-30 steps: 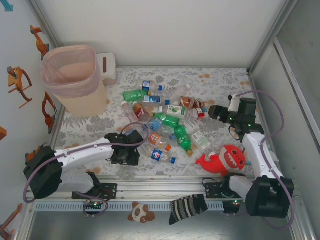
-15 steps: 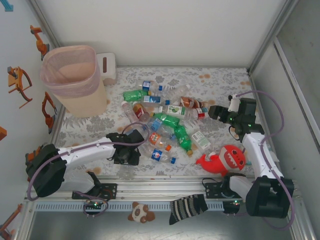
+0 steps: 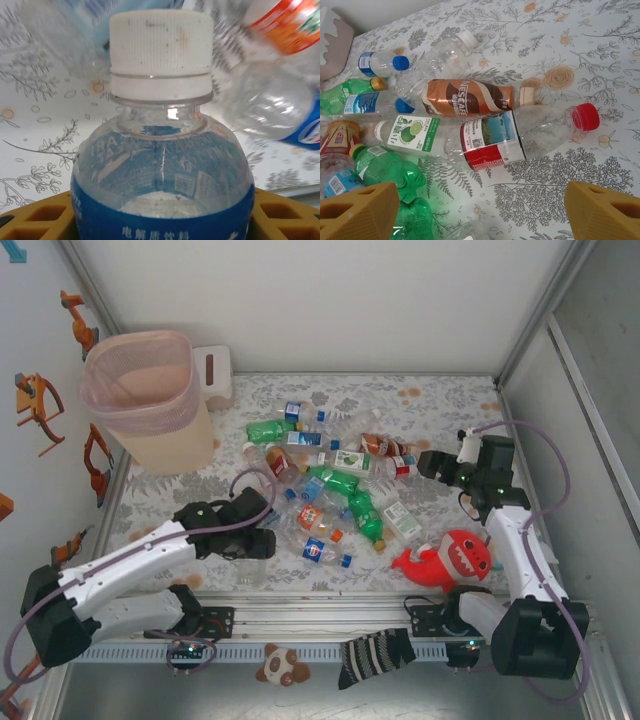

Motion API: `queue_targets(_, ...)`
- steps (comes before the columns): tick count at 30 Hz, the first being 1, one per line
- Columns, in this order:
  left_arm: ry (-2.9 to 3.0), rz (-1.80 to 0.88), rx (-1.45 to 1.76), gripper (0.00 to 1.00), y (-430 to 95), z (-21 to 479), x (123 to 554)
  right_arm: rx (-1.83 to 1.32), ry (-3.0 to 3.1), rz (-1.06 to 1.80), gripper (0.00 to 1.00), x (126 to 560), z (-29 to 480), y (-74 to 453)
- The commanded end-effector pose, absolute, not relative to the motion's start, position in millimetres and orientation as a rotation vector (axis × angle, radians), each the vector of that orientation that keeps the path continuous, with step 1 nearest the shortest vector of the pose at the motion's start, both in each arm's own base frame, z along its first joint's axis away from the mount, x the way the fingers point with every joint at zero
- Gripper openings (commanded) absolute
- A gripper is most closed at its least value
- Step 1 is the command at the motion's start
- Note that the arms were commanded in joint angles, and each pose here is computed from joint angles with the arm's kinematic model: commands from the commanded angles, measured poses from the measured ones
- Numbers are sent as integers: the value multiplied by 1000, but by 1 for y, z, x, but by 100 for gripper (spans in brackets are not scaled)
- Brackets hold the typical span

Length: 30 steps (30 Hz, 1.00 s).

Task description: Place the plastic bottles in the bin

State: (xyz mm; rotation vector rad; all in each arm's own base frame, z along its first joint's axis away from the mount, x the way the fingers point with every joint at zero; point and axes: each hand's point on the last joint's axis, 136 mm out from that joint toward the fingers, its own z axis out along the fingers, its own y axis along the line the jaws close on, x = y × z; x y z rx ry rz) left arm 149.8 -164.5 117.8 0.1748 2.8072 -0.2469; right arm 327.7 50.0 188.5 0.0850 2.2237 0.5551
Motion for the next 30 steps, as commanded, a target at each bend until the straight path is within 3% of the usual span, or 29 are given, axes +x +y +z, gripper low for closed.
queue_targets(1,2743,-235,207,57,-157,148,160,72,2187,560,85,326,209,53)
queue_targets(19,2417,-365,144,54,-136,305,294,75,2165,560,85,317,233,53)
queue_targets(30,2207,-295,1,54,-79,381,387,73,2158,545,84,314,245,53)
